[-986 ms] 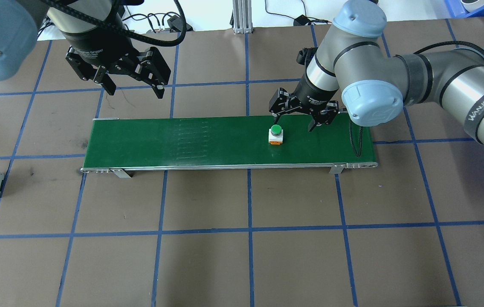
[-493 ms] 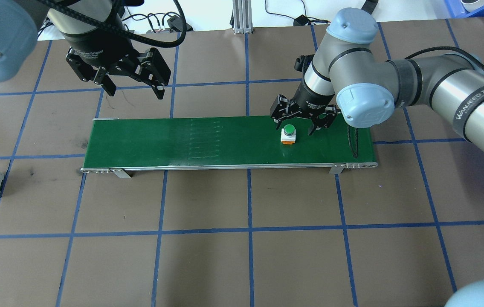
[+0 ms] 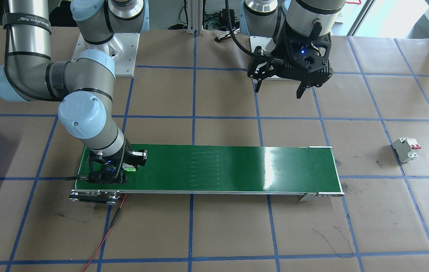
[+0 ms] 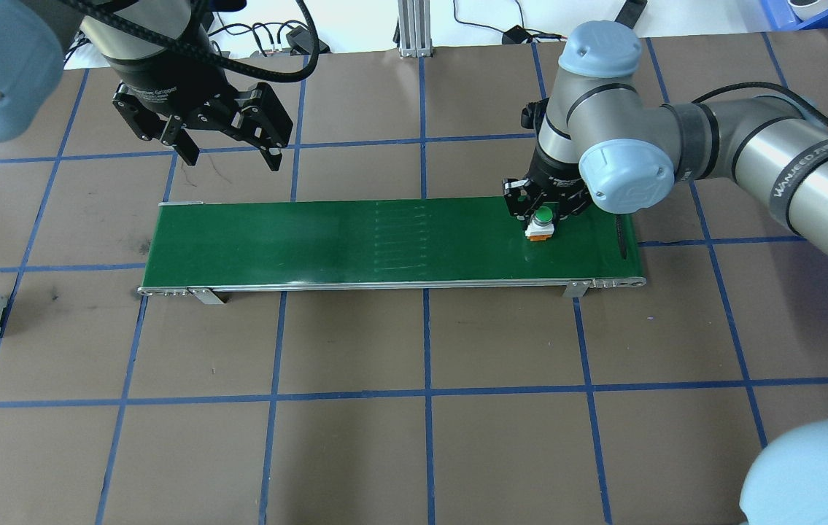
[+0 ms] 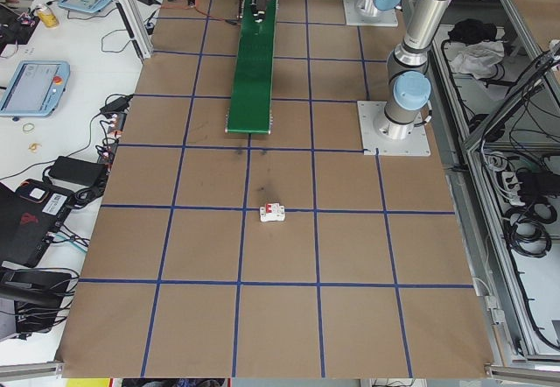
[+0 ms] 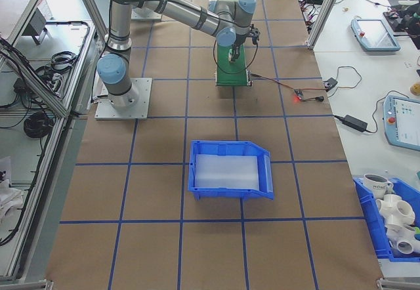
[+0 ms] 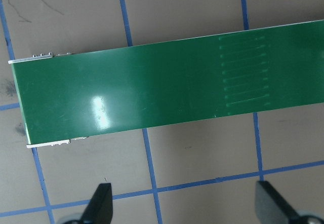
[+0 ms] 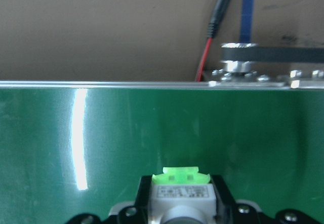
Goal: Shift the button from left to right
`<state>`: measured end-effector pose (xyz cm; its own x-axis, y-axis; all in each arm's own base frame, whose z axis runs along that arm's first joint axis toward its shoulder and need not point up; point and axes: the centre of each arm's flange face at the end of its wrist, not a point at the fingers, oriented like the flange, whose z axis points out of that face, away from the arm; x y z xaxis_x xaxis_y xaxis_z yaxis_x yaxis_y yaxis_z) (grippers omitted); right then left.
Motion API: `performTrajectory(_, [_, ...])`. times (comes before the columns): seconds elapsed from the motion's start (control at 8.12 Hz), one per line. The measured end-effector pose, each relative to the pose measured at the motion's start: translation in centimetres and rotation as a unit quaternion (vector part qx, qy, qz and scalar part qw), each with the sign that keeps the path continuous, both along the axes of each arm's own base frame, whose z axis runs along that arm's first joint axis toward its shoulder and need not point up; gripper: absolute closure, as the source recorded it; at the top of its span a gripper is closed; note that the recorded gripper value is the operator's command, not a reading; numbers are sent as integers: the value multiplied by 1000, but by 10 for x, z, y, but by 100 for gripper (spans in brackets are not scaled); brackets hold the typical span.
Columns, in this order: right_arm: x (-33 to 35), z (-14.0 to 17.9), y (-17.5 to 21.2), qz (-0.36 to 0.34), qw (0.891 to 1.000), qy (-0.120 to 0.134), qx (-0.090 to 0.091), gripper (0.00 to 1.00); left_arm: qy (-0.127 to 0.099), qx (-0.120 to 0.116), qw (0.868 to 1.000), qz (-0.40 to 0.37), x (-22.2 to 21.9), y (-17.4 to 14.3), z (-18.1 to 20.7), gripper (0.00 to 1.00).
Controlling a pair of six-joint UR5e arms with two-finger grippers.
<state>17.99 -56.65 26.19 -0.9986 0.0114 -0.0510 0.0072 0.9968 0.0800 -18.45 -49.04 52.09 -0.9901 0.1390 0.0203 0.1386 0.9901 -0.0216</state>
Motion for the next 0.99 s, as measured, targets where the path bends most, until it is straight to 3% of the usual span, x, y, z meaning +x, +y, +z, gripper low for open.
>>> performTrajectory(0.25, [-52,34,-7,41,999,16,-7,100,0,1,1000,0,0,0,0,0])
performTrajectory(0.49, [-138,81,-15,152,987,43,-2,100,1,1,1000,0,0,0,0,0])
performTrajectory(0.74, [-238,124,-1,279,958,63,1,100,0,3,1000,0,0,-2,-3,0])
performTrajectory(0.99, [-349,136,21,372,926,63,3,100,-1,4,1000,0,0,-3,-4,0])
